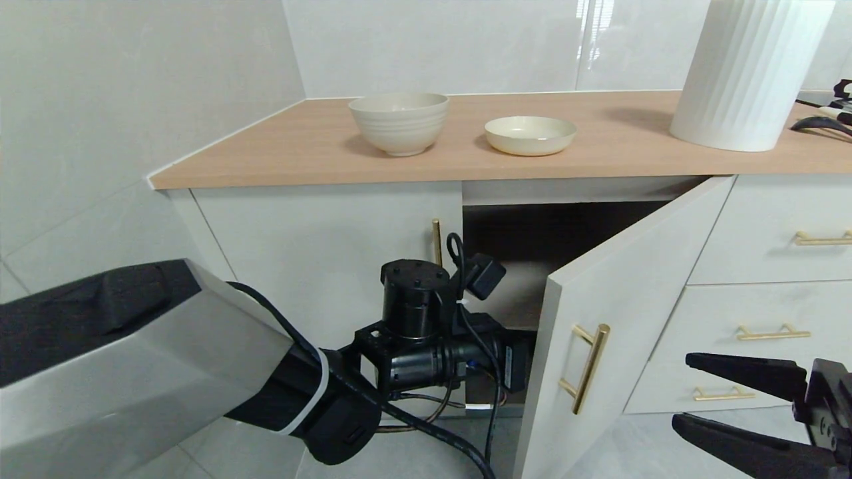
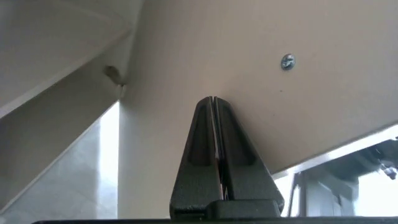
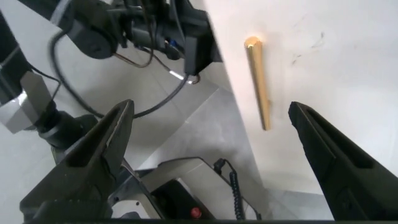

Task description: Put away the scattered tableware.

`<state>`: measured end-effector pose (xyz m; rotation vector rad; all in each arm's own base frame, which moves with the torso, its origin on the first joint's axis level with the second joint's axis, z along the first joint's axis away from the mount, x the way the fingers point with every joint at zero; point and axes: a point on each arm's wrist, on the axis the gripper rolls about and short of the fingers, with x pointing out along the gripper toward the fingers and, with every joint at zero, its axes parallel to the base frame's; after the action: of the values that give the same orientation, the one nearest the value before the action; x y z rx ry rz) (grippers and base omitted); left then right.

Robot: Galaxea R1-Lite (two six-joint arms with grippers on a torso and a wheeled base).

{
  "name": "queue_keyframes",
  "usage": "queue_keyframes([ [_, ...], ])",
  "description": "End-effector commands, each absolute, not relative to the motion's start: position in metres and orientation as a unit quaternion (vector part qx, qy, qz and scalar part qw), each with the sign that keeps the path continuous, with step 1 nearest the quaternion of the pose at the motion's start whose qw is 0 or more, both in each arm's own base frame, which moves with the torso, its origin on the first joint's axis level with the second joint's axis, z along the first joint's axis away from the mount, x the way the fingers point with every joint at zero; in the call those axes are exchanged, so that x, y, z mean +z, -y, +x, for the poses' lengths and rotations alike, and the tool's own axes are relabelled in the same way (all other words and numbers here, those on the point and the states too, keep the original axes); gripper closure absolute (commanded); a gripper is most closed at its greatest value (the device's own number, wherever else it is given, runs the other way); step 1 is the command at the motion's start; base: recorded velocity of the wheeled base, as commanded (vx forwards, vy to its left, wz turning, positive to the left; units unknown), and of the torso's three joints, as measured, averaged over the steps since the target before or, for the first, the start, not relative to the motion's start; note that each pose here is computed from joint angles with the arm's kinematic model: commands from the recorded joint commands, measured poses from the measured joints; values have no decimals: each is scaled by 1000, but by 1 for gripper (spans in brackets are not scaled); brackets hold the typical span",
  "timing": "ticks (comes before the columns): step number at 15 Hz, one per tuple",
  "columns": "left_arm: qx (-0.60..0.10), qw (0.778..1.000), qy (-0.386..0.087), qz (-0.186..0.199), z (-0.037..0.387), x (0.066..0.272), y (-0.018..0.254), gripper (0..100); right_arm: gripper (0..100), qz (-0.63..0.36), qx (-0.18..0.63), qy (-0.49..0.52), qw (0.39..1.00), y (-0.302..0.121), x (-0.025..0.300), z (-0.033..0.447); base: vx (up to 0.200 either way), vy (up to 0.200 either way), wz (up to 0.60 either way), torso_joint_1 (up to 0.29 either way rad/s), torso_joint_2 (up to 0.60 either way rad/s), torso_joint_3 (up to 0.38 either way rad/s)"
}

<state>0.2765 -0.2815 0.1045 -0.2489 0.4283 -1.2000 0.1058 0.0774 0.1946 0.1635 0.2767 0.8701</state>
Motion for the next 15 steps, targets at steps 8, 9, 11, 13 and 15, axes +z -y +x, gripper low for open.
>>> queue_keyframes([
  [8, -559, 795, -205, -112, 281, 119, 302, 100, 0, 86, 436, -79, 892, -65, 209, 86, -100, 0, 0, 2, 2, 1],
  [9, -556, 797, -208, -111, 282, 117, 306, 100, 0, 86, 440, -75, 891, -64, 209, 84, 0, 0, 0, 0, 0, 0],
  [11, -556, 797, -209, -109, 285, 114, 316, 100, 0, 87, 455, -74, 883, -63, 210, 81, 0, 0, 0, 0, 0, 0],
  [13, -562, 793, -207, -107, 281, 113, 327, 100, 0, 87, 460, -74, 881, -62, 210, 80, 0, 0, 0, 0, 0, 0],
  [15, -596, 772, -197, -101, 252, 123, 352, 100, 0, 86, 503, -73, 857, -62, 210, 75, 0, 0, 0, 0, 0, 0],
])
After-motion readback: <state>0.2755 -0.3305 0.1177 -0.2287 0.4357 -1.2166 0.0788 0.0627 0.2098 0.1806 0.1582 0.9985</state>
